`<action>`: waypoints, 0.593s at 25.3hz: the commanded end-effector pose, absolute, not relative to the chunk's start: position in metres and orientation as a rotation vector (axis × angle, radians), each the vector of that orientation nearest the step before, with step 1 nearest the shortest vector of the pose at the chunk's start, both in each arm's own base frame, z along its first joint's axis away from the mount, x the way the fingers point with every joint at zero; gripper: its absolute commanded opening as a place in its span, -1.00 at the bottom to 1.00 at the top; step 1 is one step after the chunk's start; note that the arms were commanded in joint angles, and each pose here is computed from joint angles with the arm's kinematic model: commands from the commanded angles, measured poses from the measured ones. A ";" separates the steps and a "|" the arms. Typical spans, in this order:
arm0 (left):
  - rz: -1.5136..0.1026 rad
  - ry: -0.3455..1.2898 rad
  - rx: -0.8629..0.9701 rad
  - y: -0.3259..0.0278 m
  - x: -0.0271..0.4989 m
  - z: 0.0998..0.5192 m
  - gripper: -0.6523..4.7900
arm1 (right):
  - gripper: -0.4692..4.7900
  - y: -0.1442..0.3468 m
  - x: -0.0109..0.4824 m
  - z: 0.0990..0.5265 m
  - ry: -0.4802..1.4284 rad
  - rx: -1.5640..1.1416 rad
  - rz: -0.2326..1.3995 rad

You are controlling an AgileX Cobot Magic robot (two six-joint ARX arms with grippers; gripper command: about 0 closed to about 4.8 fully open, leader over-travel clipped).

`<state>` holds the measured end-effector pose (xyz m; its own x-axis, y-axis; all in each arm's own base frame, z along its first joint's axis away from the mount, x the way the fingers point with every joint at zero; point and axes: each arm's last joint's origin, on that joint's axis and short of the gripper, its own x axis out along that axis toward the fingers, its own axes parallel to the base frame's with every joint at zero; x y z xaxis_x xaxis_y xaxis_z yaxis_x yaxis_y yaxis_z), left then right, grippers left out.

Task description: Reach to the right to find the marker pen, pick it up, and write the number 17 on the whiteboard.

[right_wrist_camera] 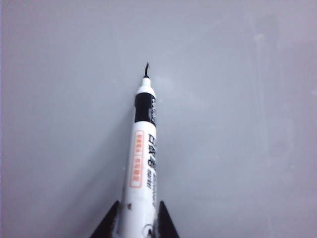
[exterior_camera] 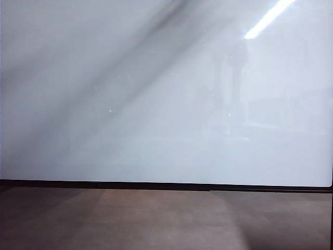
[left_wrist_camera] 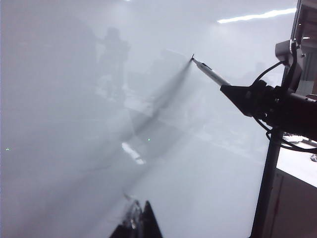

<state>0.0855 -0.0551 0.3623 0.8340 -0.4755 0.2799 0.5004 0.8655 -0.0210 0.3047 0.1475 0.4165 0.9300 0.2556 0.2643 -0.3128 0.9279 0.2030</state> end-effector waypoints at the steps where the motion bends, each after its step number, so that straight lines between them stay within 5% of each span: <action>1: -0.515 -0.290 -0.104 -0.054 0.084 0.366 -0.78 | -0.84 0.148 0.307 0.411 -0.199 0.232 0.274; 15: -0.515 -0.289 -0.103 -0.054 0.085 0.366 -0.78 | -0.84 0.153 0.317 0.369 -0.080 0.241 0.265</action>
